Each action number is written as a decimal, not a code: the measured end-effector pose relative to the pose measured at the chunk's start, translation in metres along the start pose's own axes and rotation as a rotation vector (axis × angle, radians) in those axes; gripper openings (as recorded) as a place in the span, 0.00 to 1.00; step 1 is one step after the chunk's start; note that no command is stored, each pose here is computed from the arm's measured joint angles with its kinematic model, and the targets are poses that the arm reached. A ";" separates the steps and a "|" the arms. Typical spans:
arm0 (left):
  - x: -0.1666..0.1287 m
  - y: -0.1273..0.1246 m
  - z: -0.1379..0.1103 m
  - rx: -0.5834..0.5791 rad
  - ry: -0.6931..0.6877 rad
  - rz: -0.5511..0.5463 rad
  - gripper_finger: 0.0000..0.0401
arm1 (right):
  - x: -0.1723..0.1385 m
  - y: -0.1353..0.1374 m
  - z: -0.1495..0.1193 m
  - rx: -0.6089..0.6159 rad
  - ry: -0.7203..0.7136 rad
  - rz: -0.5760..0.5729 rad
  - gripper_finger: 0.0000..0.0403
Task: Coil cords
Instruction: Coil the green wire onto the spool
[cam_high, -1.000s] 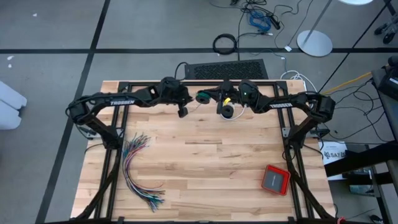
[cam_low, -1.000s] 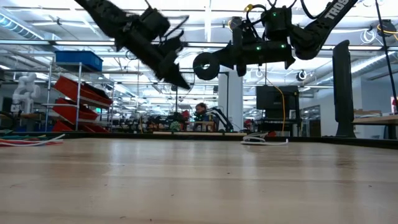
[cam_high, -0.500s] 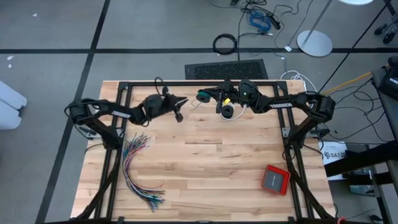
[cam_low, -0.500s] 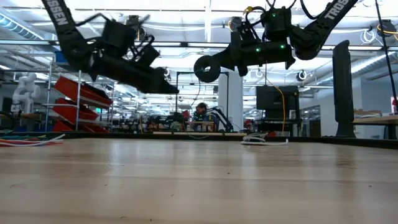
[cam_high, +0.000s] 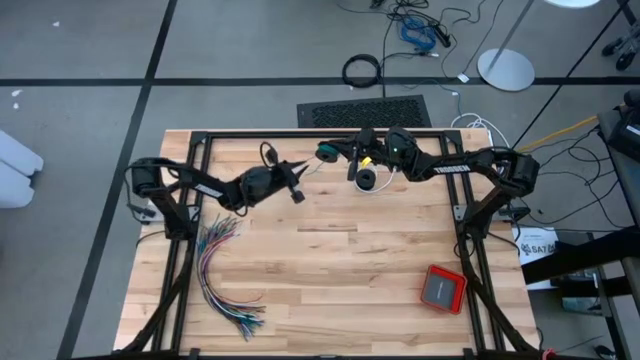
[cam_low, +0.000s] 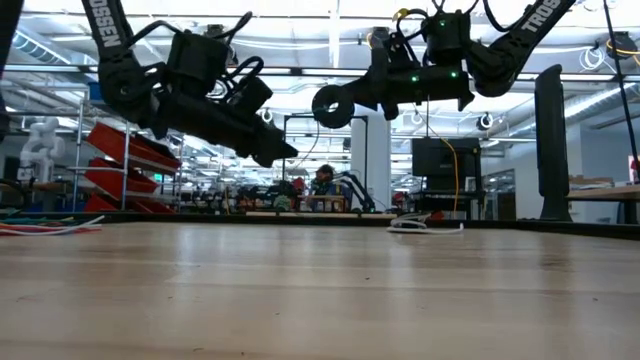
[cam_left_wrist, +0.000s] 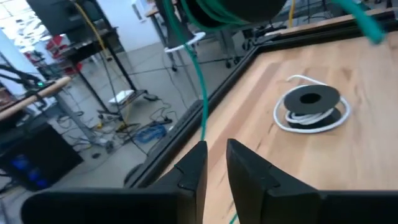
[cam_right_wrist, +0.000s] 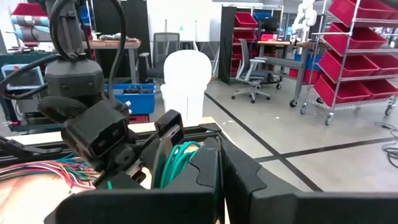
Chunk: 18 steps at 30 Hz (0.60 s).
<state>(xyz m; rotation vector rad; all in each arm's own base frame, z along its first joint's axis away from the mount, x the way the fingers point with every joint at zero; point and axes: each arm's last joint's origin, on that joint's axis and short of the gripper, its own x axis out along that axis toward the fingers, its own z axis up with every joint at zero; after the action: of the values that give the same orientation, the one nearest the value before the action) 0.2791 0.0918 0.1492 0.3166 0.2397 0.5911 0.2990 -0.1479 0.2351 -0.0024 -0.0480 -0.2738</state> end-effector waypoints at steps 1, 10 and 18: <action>0.000 -0.001 0.000 0.004 0.000 0.009 0.18 | 0.000 0.000 0.000 0.000 0.000 0.002 0.00; 0.007 -0.002 -0.007 0.007 0.048 0.059 0.31 | 0.000 0.000 0.001 -0.009 -0.007 0.004 0.00; 0.036 -0.011 -0.011 0.018 0.099 0.170 0.31 | 0.000 0.000 0.001 -0.010 -0.010 0.004 0.00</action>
<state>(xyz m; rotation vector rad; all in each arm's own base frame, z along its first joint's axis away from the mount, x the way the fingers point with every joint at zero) 0.3098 0.1067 0.1302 0.3275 0.3156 0.7735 0.2990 -0.1477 0.2360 -0.0136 -0.0568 -0.2698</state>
